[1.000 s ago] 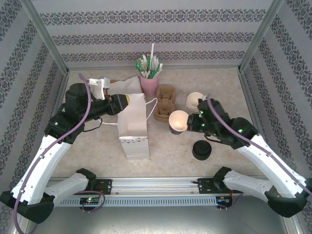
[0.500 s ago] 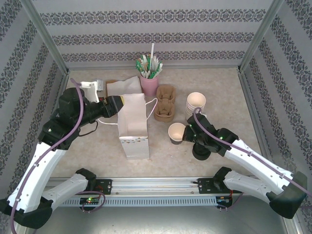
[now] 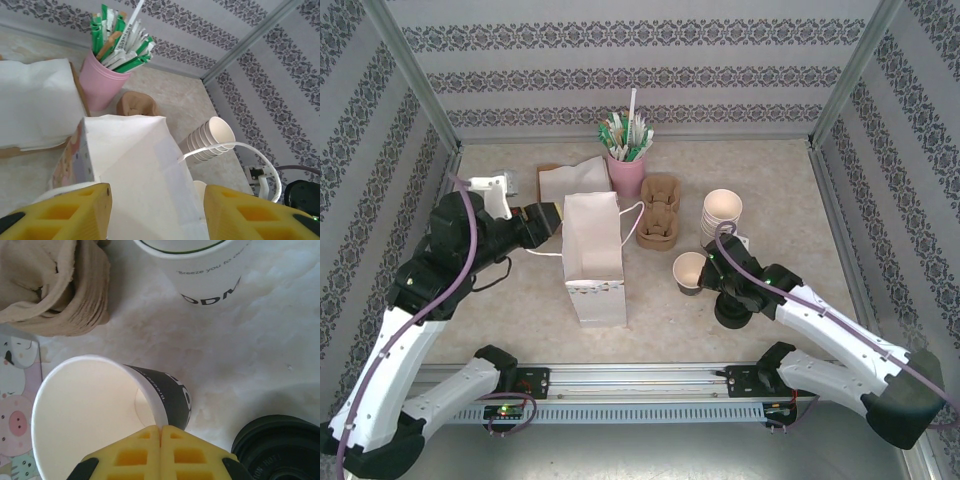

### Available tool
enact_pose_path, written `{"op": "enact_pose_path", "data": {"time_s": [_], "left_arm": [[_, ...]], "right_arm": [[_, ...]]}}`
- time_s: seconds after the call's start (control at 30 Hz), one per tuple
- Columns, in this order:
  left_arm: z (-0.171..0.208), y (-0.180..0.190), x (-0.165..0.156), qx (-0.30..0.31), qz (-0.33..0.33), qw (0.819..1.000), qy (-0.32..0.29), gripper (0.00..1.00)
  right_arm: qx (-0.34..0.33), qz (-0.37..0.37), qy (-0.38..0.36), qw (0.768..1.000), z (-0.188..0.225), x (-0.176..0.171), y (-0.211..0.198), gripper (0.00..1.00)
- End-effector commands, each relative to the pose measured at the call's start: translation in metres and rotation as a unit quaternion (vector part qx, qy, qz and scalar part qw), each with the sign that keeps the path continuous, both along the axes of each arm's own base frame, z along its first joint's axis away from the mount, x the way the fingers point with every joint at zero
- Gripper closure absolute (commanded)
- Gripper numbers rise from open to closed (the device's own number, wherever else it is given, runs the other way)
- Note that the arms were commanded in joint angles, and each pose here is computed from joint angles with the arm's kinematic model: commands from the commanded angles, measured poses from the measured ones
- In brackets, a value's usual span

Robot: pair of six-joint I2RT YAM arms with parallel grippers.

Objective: Pack the takeout coffee

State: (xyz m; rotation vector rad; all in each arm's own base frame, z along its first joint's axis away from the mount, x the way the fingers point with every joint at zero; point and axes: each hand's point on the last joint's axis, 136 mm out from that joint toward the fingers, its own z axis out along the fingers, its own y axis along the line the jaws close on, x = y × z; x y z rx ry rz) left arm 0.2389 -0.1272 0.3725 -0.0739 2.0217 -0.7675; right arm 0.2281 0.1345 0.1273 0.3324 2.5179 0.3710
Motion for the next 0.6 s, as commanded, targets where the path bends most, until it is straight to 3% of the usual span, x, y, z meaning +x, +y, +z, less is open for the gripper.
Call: {"op": "enact_pose_path", "data": {"time_s": [0.0, 0.23, 0.57], "left_arm": [[-0.012, 0.015, -0.01, 0.016, 0.03, 0.999, 0.012, 0.47], [-0.03, 0.035, -0.021, 0.027, 0.074, 0.997, 0.027, 0.47], [-0.058, 0.051, -0.027, 0.019, 0.119, 0.992, 0.045, 0.47]], "right_arm": [[-0.001, 0.0, 0.003, 1.0, -0.004, 0.003, -0.001, 1.0], [-0.005, 0.002, 0.004, 1.0, -0.007, 0.004, -0.003, 1.0], [-0.007, 0.004, 0.009, 1.0, -0.01, 0.005, -0.006, 0.91]]}}
